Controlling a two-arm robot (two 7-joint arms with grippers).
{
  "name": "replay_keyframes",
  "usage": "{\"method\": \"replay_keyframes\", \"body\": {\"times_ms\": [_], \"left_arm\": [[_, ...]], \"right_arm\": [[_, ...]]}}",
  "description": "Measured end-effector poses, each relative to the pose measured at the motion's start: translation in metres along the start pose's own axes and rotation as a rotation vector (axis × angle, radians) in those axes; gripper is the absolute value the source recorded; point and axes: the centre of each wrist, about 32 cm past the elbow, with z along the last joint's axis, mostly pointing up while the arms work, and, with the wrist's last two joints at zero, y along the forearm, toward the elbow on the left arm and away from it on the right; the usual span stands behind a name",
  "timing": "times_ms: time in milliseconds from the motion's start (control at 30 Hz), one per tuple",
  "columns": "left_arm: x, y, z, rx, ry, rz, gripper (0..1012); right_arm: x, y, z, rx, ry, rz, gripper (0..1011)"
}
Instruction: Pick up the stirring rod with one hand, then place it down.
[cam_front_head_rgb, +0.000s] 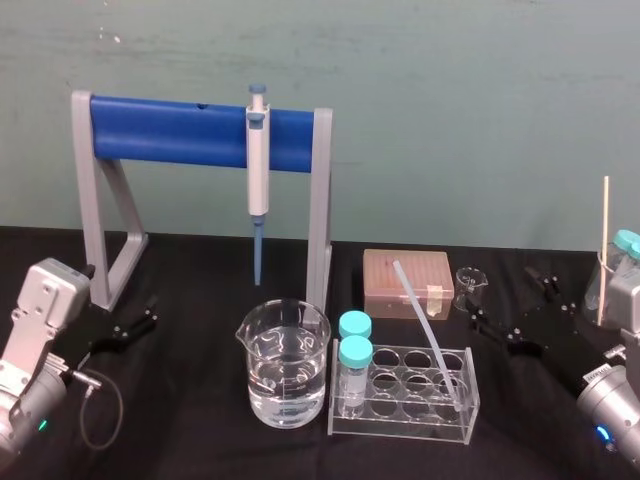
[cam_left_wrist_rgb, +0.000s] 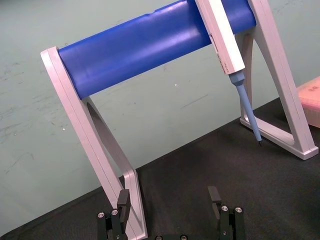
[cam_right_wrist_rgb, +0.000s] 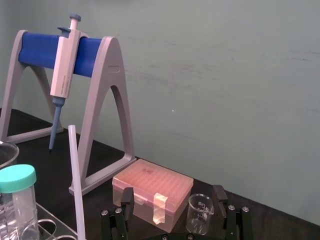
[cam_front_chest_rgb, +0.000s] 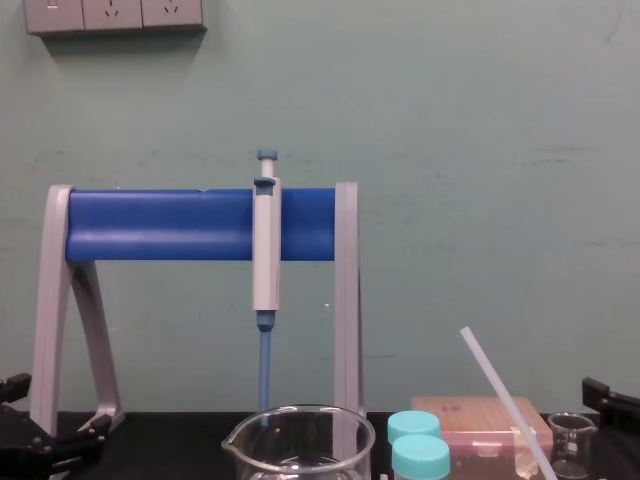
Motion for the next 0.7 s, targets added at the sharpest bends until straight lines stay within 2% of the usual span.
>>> {"method": "replay_keyframes", "body": {"times_ms": [700], "left_arm": [[0.0000,0.0000,0.0000,0.000,0.000,0.000,1000]], "right_arm": [[-0.0005,-0.0002,-0.0002,0.001,-0.001,0.003,1003]]}}
